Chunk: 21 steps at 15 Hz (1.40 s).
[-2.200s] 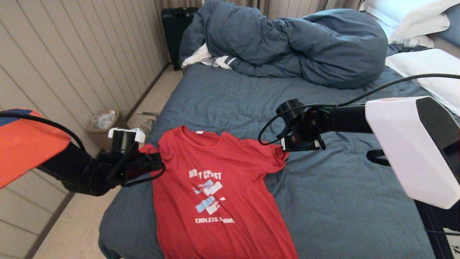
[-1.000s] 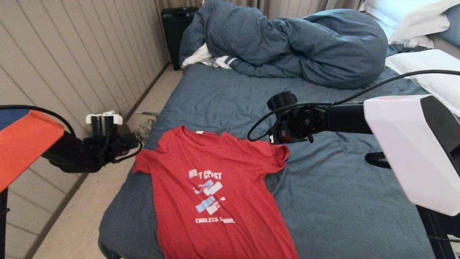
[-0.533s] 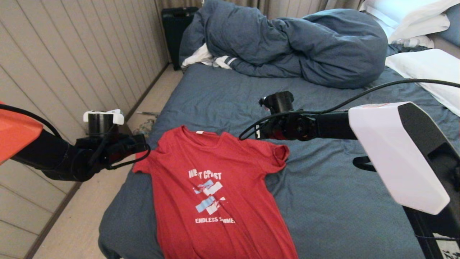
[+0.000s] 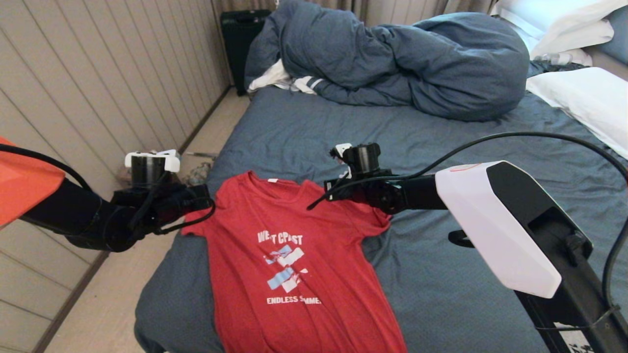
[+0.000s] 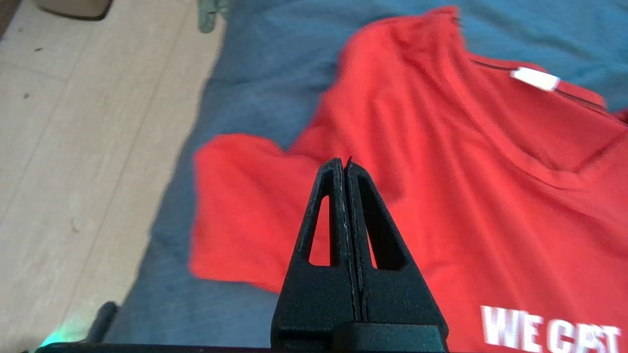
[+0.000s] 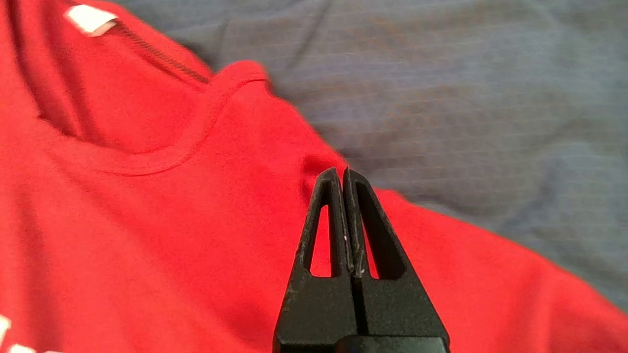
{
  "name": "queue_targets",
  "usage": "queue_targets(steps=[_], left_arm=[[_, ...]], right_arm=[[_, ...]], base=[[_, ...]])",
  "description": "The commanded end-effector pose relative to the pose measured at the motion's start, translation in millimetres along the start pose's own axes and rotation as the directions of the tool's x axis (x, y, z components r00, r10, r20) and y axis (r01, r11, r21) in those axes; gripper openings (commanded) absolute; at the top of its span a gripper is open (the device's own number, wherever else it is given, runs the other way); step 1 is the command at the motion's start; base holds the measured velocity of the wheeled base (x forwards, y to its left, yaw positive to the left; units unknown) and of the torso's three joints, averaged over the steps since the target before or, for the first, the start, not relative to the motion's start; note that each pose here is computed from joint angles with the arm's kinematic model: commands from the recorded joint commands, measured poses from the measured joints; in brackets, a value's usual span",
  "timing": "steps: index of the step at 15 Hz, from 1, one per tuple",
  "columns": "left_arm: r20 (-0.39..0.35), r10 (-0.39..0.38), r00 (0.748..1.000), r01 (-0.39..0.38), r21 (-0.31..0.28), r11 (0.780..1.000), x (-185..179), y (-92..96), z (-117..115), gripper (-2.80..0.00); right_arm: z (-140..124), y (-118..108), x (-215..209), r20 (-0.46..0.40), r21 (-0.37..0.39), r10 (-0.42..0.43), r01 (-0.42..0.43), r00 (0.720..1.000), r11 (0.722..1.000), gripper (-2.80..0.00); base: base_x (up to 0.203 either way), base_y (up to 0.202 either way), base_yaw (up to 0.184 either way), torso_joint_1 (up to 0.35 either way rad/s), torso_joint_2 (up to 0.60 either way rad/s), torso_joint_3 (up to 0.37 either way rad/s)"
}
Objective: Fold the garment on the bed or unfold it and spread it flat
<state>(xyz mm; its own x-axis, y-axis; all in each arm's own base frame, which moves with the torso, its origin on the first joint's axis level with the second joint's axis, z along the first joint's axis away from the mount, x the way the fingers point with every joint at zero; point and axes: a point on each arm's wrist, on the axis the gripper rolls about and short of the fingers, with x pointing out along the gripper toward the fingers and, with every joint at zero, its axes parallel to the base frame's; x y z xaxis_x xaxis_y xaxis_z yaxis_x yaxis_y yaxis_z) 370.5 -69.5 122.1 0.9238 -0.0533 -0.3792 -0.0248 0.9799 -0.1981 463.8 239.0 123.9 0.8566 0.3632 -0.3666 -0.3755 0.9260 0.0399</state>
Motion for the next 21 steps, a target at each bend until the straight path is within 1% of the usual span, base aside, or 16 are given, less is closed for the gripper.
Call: queue_targets(steps=[1, 3, 5, 8, 10, 11, 13, 15, 17, 19, 21], left_arm=[[-0.001, -0.003, 1.0, 0.003, -0.007, 1.0, 0.1, -0.9, -1.3, -2.8], [-0.009, -0.002, 1.0, 0.001, -0.03, 1.0, 2.0, -1.2, -3.8, -2.8], [-0.015, 0.002, 1.0, -0.002, -0.03, 1.0, 4.6, -1.9, -6.8, -2.8], [0.006, -0.004, 1.0, 0.004, -0.031, 1.0, 4.3, -2.8, -5.6, -2.8], [0.003, -0.001, 1.0, 0.001, -0.03, 1.0, 4.5, -2.4, -6.8, -2.8], [0.002, -0.002, 1.0, 0.003, -0.03, 1.0, 4.0, -2.9, -6.9, -2.8], [0.016, 0.013, 1.0, -0.012, -0.031, 0.999, 3.6, -2.8, -4.1, -2.8], [0.041, 0.01, 0.999, -0.008, -0.035, 0.999, -1.2, -4.1, 3.4, -2.8], [0.087, -0.002, 0.996, 0.005, -0.041, 0.999, -17.8, -6.0, 19.4, -2.8], [0.139, -0.011, 0.99, 0.018, -0.047, 0.999, -50.7, -7.1, 40.2, -2.8], [0.178, -0.011, 0.984, 0.021, -0.052, 0.998, -101.0, -0.7, 52.1, -2.8]], right_arm=[[-0.4, 5.7, -0.6, -0.001, -0.003, 0.011, -0.011, 1.0, 1.0, -2.8], [3.5, 9.1, -4.1, 0.004, -0.009, 0.019, -0.019, 1.0, 1.0, -2.8], [-1.8, 9.4, 0.1, -0.002, -0.026, 0.019, -0.019, 1.0, 0.999, -2.8], [-6.3, 10.8, 3.8, -0.009, -0.033, 0.08, -0.081, 0.997, 0.996, -2.8], [-16.4, 10.8, 13.0, -0.002, -0.035, 0.082, -0.082, 0.997, 0.996, -2.8], [-17.1, 10.1, 14.3, 0.005, -0.034, 0.081, -0.08, 0.997, 0.996, -2.8], [-8.3, 9.9, 7.9, 0.02, -0.03, 0.071, -0.071, 0.997, 0.997, -2.8], [10.3, 10.6, -5.5, 0.059, -0.028, 0.074, -0.072, 0.996, 0.997, -2.8], [35.2, 11.0, -25.7, 0.11, -0.025, 0.075, -0.072, 0.991, 0.997, -2.8], [66.0, 10.5, -59.4, 0.134, -0.019, 0.032, -0.03, 0.99, 0.999, -2.8], [95.7, 6.1, -104.7, 0.142, -0.004, -0.049, 0.05, 0.989, 0.999, -2.8]], base=[[0.0, 0.0, 0.0, 0.0, 0.0, 0.0], [0.0, 0.0, 0.0, 0.0, 0.0, 0.0], [0.0, 0.0, 0.0, 0.0, 0.0, 0.0], [0.0, 0.0, 0.0, 0.0, 0.0, 0.0], [0.0, 0.0, 0.0, 0.0, 0.0, 0.0], [0.0, 0.0, 0.0, 0.0, 0.0, 0.0], [0.0, 0.0, 0.0, 0.0, 0.0, 0.0], [0.0, 0.0, 0.0, 0.0, 0.0, 0.0], [0.0, 0.0, 0.0, 0.0, 0.0, 0.0], [0.0, 0.0, 0.0, 0.0, 0.0, 0.0], [0.0, 0.0, 0.0, 0.0, 0.0, 0.0]])
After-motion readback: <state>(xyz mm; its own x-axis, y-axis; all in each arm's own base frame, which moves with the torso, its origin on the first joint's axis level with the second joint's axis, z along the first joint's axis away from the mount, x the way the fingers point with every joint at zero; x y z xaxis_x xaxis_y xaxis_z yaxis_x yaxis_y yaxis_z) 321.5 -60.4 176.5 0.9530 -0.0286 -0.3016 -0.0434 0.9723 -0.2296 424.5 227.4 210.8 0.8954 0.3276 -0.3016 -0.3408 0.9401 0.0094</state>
